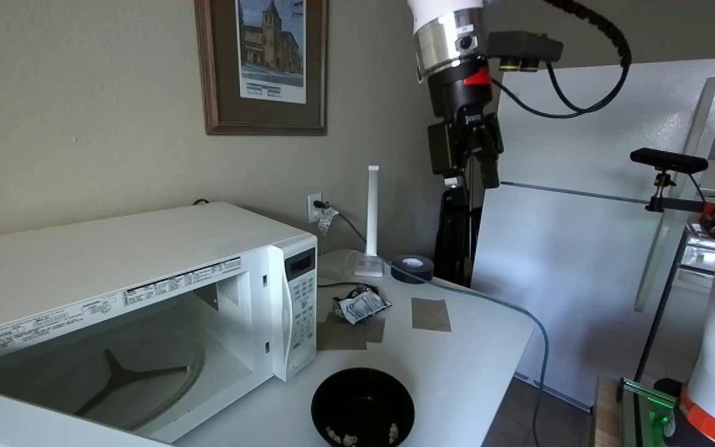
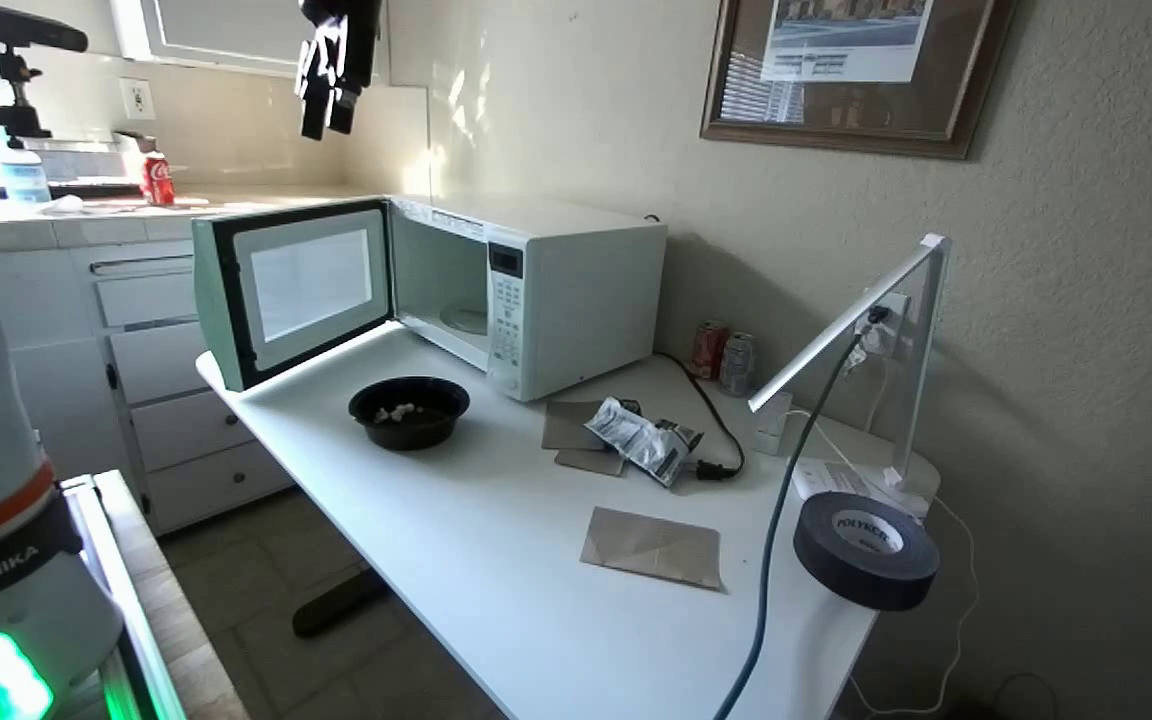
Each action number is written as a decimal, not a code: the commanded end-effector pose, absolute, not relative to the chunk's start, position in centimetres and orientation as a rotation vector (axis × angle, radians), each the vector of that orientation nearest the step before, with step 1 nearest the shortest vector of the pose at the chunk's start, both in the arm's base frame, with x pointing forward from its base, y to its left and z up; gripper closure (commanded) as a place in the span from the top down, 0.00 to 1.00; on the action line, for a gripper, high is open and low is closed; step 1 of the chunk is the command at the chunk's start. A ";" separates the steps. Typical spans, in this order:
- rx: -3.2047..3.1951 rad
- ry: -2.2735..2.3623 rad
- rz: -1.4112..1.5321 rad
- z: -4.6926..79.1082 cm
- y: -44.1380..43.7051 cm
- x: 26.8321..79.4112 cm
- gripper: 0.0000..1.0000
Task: Put the bowl in the microwave
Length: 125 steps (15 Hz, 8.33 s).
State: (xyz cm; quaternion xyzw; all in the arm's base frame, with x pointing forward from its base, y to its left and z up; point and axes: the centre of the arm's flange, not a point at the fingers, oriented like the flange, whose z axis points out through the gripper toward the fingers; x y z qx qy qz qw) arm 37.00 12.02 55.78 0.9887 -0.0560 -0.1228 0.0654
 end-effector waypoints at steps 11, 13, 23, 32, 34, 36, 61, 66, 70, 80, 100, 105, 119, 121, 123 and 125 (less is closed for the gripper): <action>3.128 0.150 -0.394 35.3 6.2 42.7 1.00; 3.155 0.189 -0.382 32.8 5.7 42.4 1.00; 3.239 0.114 -0.285 28.7 5.3 43.0 1.00; 3.312 0.286 -0.404 20.3 5.4 44.6 1.00; 3.331 0.321 -0.422 18.5 5.4 44.8 1.00; 3.341 0.351 -0.420 17.3 5.5 45.1 1.00; 3.511 0.217 -0.418 15.1 6.6 47.9 0.02; 3.652 0.087 -0.505 16.3 8.8 47.5 0.02; 3.764 -0.111 -0.481 16.9 10.6 48.2 0.02; 3.882 -0.382 -0.376 17.5 12.1 49.9 0.02; 4.074 -0.675 0.003 20.1 16.7 48.9 0.02; 4.071 -0.845 0.198 20.0 18.1 49.3 0.02; 3.947 -1.059 0.396 19.4 20.9 53.9 0.02; 3.939 -1.119 0.375 18.8 21.4 54.5 0.02; 3.935 -1.163 0.357 18.4 21.7 55.3 0.02; 3.924 -1.187 0.373 18.1 21.8 56.2 0.02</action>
